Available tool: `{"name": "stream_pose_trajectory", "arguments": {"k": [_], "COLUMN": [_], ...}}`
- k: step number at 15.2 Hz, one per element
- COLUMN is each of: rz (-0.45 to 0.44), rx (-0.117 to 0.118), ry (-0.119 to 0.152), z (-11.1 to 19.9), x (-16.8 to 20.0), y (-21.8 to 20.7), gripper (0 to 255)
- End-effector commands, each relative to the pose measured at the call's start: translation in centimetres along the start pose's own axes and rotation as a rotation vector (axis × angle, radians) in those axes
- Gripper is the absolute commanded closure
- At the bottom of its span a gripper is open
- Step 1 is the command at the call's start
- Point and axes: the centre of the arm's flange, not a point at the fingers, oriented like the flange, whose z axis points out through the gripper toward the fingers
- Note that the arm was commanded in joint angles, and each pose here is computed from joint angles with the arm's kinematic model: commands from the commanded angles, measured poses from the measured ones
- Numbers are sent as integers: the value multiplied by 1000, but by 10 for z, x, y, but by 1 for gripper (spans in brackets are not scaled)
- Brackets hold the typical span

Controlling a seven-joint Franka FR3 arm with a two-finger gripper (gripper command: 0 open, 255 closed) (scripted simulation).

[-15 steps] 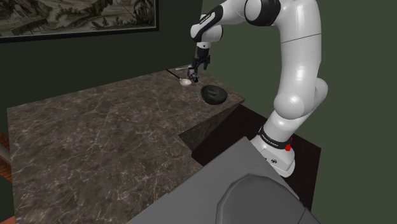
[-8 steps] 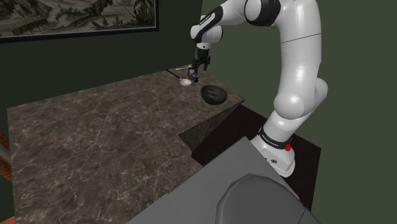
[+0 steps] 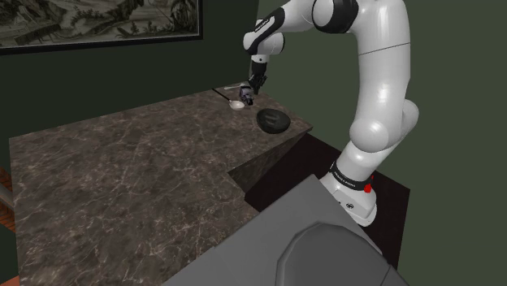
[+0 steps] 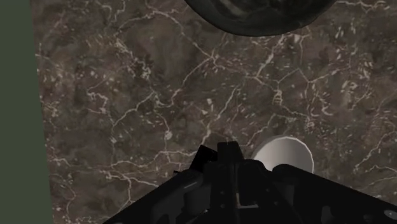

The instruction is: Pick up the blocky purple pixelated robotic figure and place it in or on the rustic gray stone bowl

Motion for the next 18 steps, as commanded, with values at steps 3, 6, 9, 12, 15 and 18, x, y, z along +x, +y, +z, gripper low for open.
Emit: {"name": "stream_pose_trajectory", "arguments": {"k": [3, 6, 9, 12, 15, 18], "rz": [0, 52, 131, 190, 190, 190], "rx": [0, -29, -71, -103, -103, -103], "ry": [0, 10, 25, 36, 36, 36], "z": [0, 11, 26, 37, 52, 68], "x": [0, 22, 55, 80, 80, 81], "y": [0, 1, 6, 12, 14, 15], "gripper": [255, 0, 0, 0, 0, 0]}}
